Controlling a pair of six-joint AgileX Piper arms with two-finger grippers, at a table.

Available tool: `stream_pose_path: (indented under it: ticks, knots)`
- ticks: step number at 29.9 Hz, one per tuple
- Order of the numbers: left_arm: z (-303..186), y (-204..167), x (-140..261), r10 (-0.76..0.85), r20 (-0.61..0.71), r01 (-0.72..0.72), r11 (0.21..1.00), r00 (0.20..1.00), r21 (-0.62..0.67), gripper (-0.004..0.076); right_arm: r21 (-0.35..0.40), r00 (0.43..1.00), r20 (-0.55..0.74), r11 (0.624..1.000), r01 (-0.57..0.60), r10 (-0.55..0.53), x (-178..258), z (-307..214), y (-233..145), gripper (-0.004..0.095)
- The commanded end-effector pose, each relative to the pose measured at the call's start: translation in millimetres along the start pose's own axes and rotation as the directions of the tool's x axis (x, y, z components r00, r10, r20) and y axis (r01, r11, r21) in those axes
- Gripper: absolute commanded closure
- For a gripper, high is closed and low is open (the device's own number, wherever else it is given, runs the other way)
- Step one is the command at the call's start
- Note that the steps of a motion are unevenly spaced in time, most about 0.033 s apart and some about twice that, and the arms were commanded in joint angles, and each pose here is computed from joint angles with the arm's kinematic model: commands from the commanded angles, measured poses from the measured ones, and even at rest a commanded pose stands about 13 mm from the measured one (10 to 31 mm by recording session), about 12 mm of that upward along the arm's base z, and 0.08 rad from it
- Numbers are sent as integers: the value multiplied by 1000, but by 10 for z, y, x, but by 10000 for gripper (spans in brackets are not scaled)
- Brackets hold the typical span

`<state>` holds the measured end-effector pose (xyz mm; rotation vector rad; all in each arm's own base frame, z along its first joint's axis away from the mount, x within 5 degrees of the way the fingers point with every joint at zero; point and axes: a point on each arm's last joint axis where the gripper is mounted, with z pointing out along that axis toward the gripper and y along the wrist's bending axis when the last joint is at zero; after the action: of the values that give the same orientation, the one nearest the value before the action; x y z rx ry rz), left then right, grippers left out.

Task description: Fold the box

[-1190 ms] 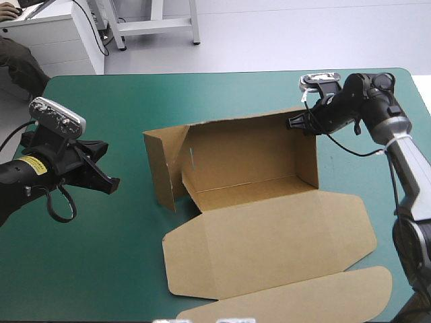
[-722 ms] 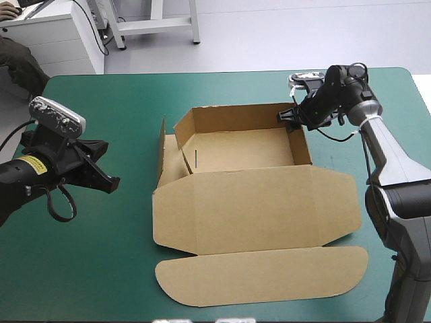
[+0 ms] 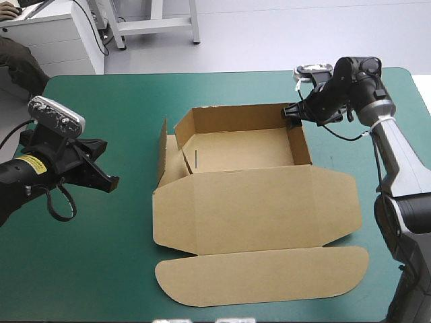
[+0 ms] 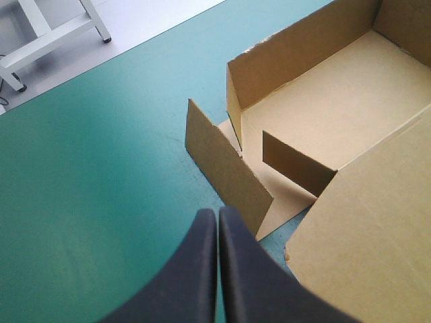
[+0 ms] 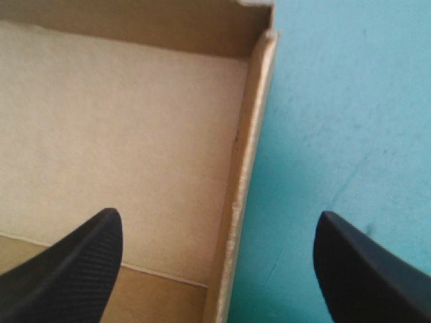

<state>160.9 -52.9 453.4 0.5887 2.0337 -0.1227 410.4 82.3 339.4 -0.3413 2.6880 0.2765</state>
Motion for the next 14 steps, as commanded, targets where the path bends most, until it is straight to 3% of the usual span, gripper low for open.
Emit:
stream_pose_path:
  ticks: [1,14]
  knots:
    - [-105,28,-103,2,91,1,999,996,-37,731,5,1000,7,1000,6,-6,61,-86,7,186]
    - [-105,27,-105,1,94,2,999,996,-36,731,-21,1000,-24,1000,-10,10,-5,348,-54,193]
